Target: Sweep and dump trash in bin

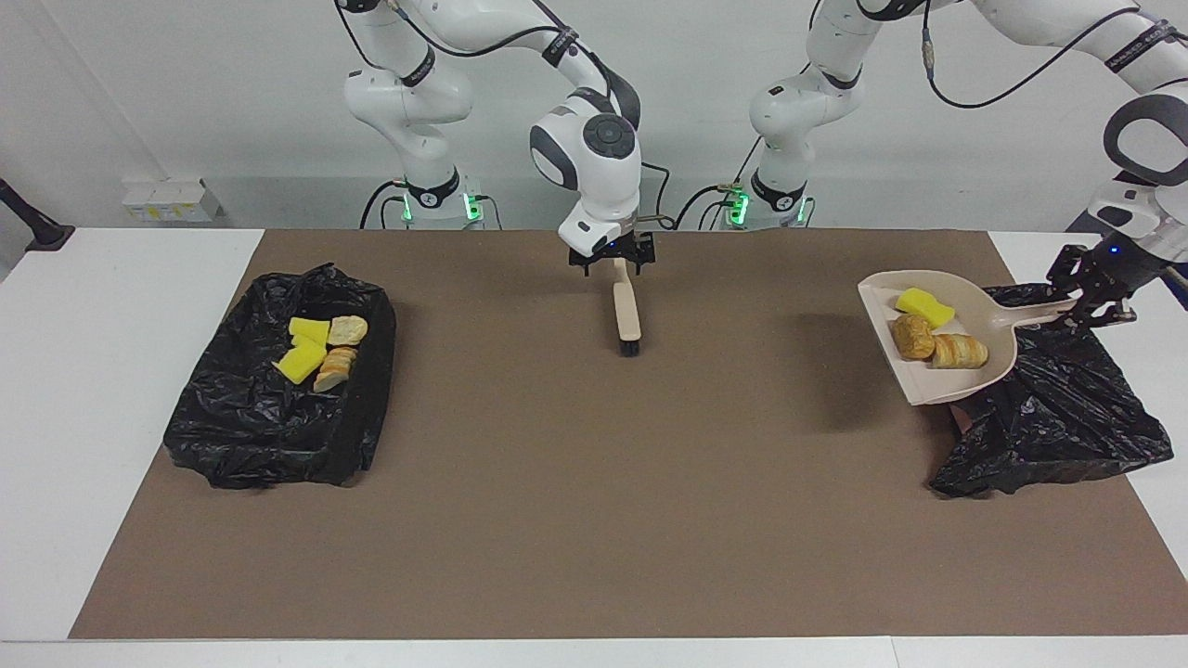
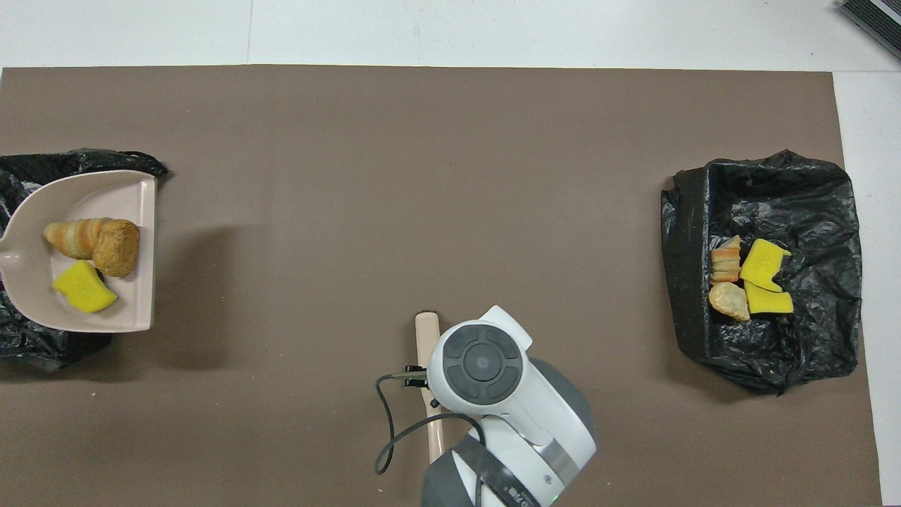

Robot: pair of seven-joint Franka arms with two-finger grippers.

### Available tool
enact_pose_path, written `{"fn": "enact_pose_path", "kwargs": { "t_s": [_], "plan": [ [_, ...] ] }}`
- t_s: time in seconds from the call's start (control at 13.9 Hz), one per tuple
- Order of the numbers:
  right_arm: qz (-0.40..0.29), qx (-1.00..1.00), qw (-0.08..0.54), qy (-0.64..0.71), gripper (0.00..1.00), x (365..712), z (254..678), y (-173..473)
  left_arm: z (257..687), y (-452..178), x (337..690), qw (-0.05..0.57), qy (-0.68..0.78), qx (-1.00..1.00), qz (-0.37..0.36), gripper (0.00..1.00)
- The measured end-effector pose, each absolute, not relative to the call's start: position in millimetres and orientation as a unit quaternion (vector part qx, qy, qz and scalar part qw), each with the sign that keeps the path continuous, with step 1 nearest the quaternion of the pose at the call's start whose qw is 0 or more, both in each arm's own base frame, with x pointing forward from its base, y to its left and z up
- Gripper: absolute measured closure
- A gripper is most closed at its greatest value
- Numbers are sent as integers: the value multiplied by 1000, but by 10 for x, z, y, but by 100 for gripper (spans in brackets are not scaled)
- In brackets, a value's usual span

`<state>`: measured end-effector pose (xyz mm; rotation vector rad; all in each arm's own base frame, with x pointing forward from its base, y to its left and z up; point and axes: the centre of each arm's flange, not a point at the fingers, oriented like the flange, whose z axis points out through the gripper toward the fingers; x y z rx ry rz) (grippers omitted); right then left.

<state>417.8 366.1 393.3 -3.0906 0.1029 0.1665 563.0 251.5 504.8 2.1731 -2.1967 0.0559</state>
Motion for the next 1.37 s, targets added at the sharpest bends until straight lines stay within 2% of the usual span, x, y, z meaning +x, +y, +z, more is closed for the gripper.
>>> {"fn": "enact_pose_path", "kwargs": {
  "t_s": [0.36, 0.65, 0.87, 1.08, 1.37],
  "plan": [
    [6, -999, 6, 52, 0, 4770, 4849, 2465, 5288, 3353, 5522, -33, -696, 717, -33, 68],
    [-9, -998, 16, 59, 0, 5213, 5301, 1403, 5436, 3533, 5667, -136, -711, 683, -102, 68],
    [0, -998, 14, 54, 0, 5324, 5634, 706, 5415, 3495, 5764, -171, -726, 649, -153, 68],
    [13, -999, 14, 32, 0, 5295, 6017, 70, 5371, 3260, 5878, -207, -715, 634, -209, 68],
    [3, -999, 18, 32, 0, 5216, 6465, -251, 5513, 2891, 5817, -263, -681, 634, -256, 68]
  ]
}}
